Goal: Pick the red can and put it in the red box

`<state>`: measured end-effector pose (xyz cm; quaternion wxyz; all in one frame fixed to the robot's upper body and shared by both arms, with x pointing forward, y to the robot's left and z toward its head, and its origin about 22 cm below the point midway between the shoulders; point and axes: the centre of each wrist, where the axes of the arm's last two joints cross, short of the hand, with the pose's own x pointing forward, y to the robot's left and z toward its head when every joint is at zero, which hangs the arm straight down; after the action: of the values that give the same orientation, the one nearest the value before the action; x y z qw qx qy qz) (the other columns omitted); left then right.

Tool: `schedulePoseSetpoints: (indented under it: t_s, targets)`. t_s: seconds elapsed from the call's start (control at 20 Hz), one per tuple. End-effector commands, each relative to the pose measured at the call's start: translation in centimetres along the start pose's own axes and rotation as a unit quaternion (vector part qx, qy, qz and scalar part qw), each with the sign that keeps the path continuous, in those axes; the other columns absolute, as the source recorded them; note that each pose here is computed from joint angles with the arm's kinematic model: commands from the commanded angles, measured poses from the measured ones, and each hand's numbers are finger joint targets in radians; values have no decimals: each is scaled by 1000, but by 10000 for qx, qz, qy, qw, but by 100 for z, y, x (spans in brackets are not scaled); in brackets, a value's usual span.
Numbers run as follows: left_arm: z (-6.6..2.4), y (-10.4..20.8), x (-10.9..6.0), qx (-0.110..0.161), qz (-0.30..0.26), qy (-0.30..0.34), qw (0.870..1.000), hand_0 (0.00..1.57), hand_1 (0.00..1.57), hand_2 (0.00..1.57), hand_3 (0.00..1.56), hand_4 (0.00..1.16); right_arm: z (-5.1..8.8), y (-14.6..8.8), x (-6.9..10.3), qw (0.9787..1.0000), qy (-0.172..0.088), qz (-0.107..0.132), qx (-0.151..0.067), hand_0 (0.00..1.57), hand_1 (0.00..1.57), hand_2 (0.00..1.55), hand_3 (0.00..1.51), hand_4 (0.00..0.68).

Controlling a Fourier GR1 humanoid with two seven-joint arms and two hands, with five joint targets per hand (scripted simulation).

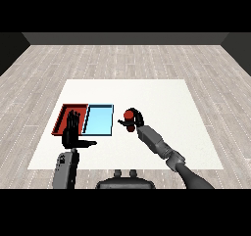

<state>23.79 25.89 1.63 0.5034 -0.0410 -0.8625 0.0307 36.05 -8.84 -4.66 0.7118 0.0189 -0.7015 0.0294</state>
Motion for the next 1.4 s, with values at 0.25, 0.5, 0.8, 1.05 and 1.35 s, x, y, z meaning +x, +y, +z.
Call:
schedulePoseSetpoints:
  t_s: [0.25, 0.5, 0.8, 1.05, 1.35]
  targets:
    - [67, -152, 9, -99, 77, 32, 9999, 0, 0, 0, 0, 0, -50, 123, 287, 9956, -897, -190, -192, 1547, 1547, 1458, 1383, 581]
    - [-145, -63, 31, -158, -79, 37, 9998, 0, 0, 0, 0, 0, 24, -13, 501, 9920, -1221, -175, -257, 1515, 1515, 1460, 1383, 608]
    - [-125, -475, 38, -649, 221, 184, 9975, 0, 0, 0, 0, 0, 148, -264, 827, 9817, -1882, -277, -35, 1505, 1505, 1455, 1403, 643]
    - [-160, -566, 179, -692, 237, 226, 9971, 0, 0, 0, 0, 0, 439, -329, 1086, 9748, -2196, -374, -85, 1440, 1440, 1405, 1382, 628]
    - [-164, -753, -17, -982, 36, 520, 9938, 0, 0, 0, 0, 0, 546, -68, 1148, 9747, -2203, -366, 5, 1440, 1440, 1405, 1382, 628]
